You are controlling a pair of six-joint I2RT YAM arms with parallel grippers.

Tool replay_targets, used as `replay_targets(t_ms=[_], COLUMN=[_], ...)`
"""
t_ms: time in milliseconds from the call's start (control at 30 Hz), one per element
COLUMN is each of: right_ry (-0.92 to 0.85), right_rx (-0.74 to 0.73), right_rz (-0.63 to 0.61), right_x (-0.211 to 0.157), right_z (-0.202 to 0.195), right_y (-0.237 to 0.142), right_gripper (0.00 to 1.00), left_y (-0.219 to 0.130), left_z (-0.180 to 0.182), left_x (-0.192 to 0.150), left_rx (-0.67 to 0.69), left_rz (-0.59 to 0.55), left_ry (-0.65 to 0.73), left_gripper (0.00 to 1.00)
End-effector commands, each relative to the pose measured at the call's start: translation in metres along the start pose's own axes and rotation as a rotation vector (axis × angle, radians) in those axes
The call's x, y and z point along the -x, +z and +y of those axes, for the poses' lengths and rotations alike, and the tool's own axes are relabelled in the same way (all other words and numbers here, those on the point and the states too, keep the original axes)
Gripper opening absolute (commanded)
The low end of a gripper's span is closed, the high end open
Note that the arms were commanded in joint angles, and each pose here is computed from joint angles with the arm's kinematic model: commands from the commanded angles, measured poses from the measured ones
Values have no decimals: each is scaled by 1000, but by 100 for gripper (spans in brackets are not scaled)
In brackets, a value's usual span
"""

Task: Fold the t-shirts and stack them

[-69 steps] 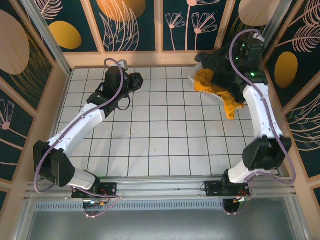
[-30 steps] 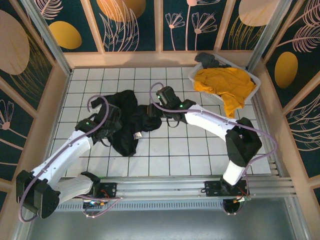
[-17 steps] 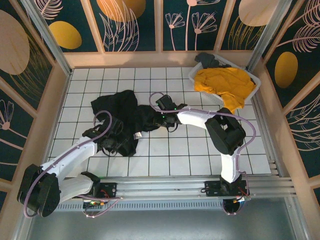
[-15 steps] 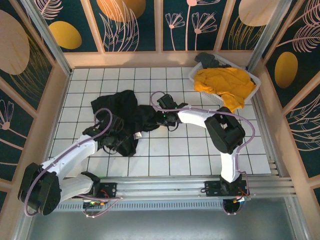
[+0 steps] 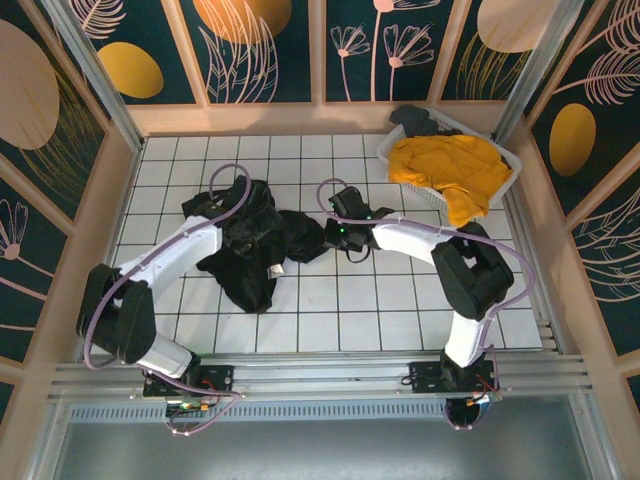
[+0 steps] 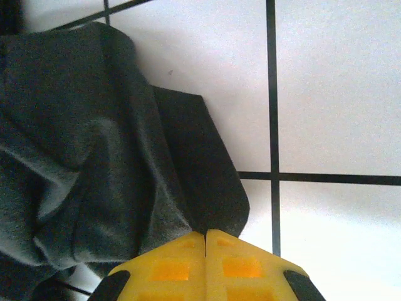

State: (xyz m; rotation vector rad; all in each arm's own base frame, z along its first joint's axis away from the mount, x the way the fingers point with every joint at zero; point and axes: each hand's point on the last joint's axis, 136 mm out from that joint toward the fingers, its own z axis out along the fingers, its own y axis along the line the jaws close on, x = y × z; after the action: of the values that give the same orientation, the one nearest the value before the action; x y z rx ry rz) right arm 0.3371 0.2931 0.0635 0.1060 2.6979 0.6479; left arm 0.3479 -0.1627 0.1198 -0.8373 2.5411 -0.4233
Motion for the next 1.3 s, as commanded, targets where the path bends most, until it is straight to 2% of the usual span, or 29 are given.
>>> replay_targets(t_ms=[0,33,67,167,233,300,333,400,433,467,533,600,733,833,1000,1133,1200,1267], right_ry=[18,13,9,3,1,4,7,20,28,33,45,57,55,53,34,32,12,-19], right_rx=[18,19,20,46,54,66,73,95,101,100,92,84,100,119,115,115,135,175], right_rz=[-33,-30,-25,0,28,53,66,85,89,85,59,6,-162,-293,-556,-773,-869,-919], right_x=[12,14,14,12,11,10,10,13,16,20,34,55,114,162,231,253,250,239], right_z=[0,1,3,8,11,14,16,21,23,25,25,25,30,31,33,31,33,39], right_y=[-9,-8,-6,4,15,27,32,42,46,48,48,40,-5,-51,-156,-249,-292,-320], right_gripper=[0,1,7,35,49,53,53,52,45,34,12,0,0,0,0,0,0,0], left_y=[5,9,13,33,42,45,45,44,42,38,28,16,-7,-21,-64,-110,-144,-167], left_z=[13,7,2,1,3,3,3,3,3,2,-3,-11,-35,-67,-156,-206,-226,-235], left_x=[6,6,5,1,-2,-3,-3,-2,1,4,16,30,71,107,158,189,203,211], left_rx=[89,59,35,61,82,69,68,73,79,84,96,95,64,1,-191,-318,-386,-422], left_rz=[-19,-18,-12,21,38,38,37,32,22,11,-26,-64,-141,-202,-330,-444,-520,-573], left_ry=[89,104,117,150,162,168,172,186,195,204,232,258,279,318,425,431,425,428], left_gripper=[81,79,76,67,58,45,35,14,5,0,0,0,0,0,0,0,0,0])
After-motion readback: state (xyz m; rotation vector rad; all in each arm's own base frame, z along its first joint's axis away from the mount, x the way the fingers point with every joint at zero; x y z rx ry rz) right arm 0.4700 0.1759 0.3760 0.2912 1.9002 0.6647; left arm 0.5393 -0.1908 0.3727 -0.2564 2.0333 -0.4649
